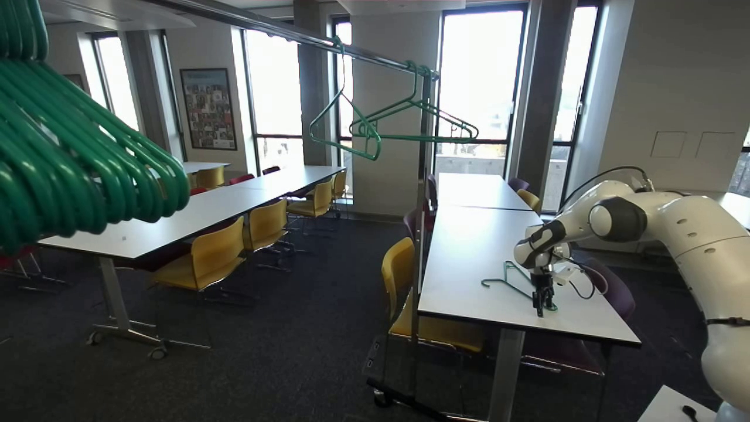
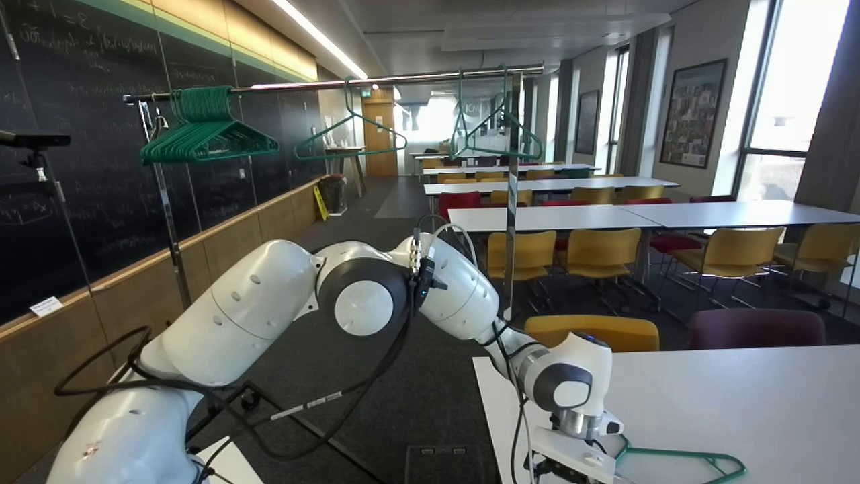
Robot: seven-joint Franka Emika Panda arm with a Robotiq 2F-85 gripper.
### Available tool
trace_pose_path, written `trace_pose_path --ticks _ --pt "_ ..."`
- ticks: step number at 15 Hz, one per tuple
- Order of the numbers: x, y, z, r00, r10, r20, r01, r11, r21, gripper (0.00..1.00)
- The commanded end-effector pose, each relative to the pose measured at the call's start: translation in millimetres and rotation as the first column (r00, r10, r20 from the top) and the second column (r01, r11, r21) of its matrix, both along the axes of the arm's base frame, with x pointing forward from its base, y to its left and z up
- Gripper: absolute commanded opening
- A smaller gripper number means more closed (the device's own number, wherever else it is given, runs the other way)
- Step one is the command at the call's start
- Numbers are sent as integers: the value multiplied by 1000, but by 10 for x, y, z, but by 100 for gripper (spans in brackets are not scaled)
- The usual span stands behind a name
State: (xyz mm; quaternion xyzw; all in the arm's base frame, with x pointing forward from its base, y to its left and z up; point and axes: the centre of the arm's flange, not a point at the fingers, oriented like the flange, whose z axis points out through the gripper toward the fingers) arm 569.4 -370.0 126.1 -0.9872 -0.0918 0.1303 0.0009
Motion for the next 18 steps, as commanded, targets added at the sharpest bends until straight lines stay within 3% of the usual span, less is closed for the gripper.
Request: trace_pose_path --ticks 1,9,18 --pt "76 -36 -81 1000 8 15 -8 1000 -1 100" --pt "341 474 -1 997 78 21 -78 997 9 100" --pt "685 1352 89 974 225 14 -225 974 13 100"
